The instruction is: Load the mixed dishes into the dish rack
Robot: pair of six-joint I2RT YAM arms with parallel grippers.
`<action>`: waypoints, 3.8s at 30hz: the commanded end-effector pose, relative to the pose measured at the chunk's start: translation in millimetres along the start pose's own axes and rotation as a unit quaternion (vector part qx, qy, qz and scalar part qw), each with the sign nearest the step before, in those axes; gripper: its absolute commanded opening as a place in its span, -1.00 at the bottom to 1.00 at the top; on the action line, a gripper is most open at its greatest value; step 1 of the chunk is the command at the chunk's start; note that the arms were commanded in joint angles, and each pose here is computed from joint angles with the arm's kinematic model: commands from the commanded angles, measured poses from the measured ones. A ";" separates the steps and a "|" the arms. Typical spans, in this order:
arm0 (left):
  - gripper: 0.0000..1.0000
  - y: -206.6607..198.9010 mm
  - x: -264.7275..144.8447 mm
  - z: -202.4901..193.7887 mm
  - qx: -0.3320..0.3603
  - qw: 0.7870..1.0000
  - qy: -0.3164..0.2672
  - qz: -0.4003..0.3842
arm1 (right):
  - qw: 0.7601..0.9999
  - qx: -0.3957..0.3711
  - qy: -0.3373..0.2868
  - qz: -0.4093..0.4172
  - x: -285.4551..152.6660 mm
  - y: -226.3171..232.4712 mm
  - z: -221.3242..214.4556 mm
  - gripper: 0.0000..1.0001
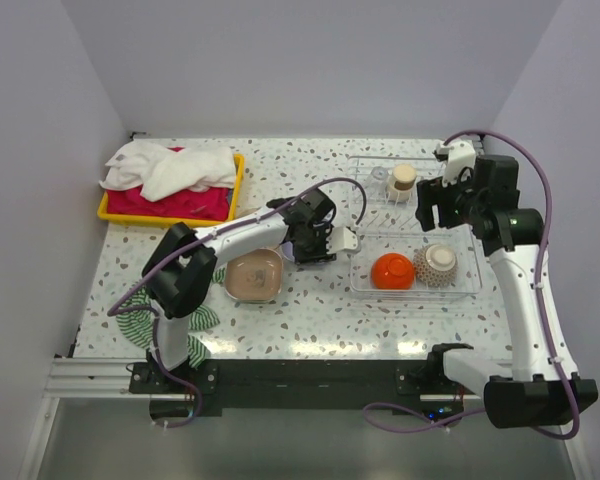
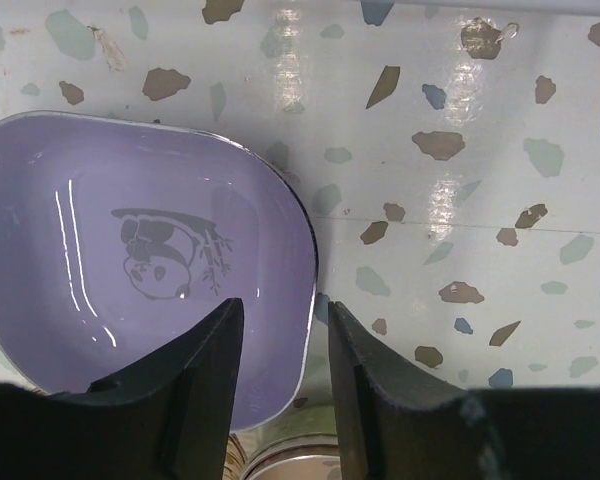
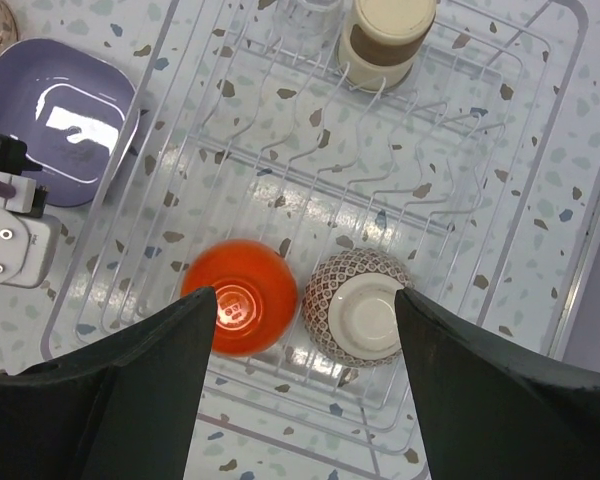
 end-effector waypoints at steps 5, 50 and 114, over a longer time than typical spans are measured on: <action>-0.21 -0.2 12.1 -4.0 -0.003 1.000 0.010 -0.001 | 1.000 0.002 -0.020 -0.013 0.0 -6.4 18.7 0.52; -1.00 140.8 -199.7 274.6 -0.207 0.763 -0.607 -0.080 | 0.959 0.080 0.226 -0.152 44.3 -147.3 -60.6 0.41; -1.00 162.5 -116.7 257.7 -0.535 0.627 -0.542 -0.162 | 0.960 0.173 0.174 -0.132 36.2 -113.4 -25.3 0.25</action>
Point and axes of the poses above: each gripper's point midway between its finger pads, its own x axis out along the fingers, its own y axis along the line the jaws close on, z = x × y, the point moved 1 cm from there along -x, back along the fingers, and after that the axes turned 13 degrees about x, right-handed, at the moved point
